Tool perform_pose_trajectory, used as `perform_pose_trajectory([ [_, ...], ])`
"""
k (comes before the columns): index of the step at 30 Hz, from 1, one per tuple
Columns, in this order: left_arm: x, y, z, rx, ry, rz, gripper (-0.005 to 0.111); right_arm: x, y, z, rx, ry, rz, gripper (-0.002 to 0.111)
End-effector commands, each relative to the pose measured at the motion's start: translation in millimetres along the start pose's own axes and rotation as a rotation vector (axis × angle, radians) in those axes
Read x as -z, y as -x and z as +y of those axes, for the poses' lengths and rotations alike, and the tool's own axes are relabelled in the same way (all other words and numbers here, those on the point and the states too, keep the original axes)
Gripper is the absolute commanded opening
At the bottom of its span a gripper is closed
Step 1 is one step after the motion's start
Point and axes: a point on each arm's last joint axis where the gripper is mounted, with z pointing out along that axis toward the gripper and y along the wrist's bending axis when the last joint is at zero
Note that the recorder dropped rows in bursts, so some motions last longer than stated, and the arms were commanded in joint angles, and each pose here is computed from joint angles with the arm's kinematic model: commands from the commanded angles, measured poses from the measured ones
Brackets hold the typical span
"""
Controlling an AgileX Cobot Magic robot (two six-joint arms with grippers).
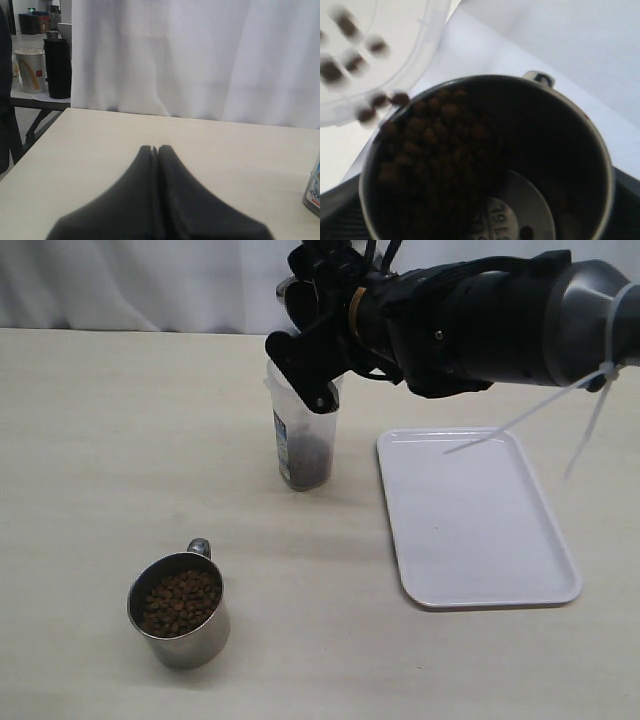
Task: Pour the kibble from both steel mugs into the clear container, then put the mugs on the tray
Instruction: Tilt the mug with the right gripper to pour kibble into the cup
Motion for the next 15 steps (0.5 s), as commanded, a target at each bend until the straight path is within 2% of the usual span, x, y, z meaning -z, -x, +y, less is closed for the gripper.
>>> perform_pose_trajectory([
  [1,0.1,0.6,-0.2,0.004,-0.002,-0.013,0.0,4.6,-2.5,-4.4,0.02,-0.016,0.01,0.004],
  [7,0.1,0.6,-0.2,0.004,-0.002,-0.013,0.0,5.9,-0.1,-5.7,0.024,-0.018,0.015,0.004],
  [15,0.1,0.6,-0.2,0.004,-0.002,-0.013,0.0,5.9,0.9,-5.9,0.102,-0.02,0.007,0.004],
])
